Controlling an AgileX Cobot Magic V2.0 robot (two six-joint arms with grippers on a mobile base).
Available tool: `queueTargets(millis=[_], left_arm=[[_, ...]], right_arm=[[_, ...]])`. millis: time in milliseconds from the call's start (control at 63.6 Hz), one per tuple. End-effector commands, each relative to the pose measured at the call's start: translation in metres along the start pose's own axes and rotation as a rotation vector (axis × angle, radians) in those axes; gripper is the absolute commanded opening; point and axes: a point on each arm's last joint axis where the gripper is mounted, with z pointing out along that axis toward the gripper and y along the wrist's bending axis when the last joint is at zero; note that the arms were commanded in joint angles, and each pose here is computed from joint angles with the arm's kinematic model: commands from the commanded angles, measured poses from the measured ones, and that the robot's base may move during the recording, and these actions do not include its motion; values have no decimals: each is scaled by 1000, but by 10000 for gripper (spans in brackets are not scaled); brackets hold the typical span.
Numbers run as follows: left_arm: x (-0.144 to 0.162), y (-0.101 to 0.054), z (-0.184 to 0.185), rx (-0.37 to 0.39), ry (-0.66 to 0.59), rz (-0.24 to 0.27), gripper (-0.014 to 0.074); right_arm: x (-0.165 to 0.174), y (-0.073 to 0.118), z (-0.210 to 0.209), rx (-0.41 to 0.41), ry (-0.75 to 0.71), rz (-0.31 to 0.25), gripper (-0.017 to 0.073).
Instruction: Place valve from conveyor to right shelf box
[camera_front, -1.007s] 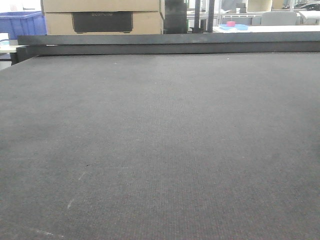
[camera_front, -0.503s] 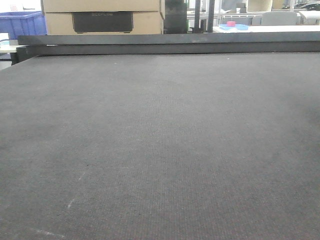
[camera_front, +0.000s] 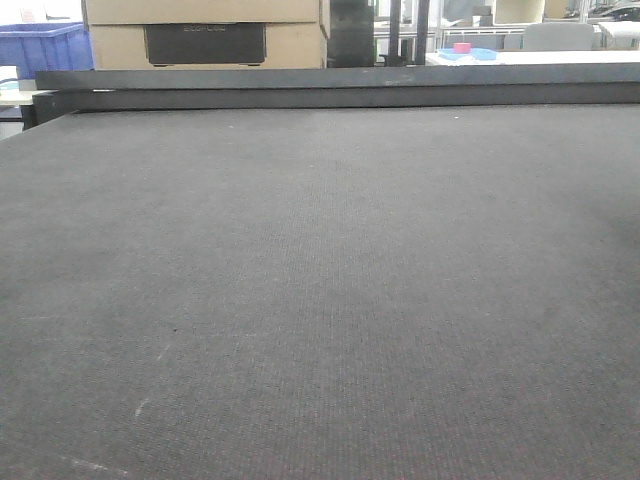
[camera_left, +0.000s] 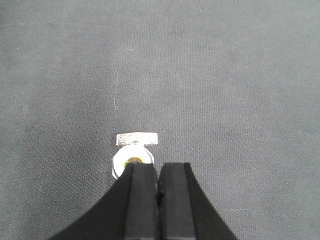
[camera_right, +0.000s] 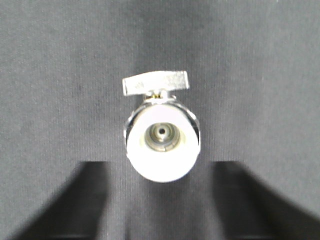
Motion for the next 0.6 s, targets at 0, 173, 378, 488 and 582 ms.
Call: queueTargets(millis=[0, 173, 378, 488, 582], left_arm=[[-3, -1, -2, 10, -16, -9, -111], [-3, -1, -2, 10, -16, -9, -111], [-3, -1, -2, 10, -16, -9, -111], [-3, -1, -2, 10, -16, -9, -111], [-3, -1, -2, 10, -16, -9, -111]], right_arm=[[-6, -1, 5, 4, -4, -11, 428], [-13, -3, 27, 2, 67, -6, 430], [-19, -4, 52, 3, 150, 0, 430], [-21, -5, 59, 5, 169, -7, 430], [-22, -5, 60, 5, 166, -6, 430]])
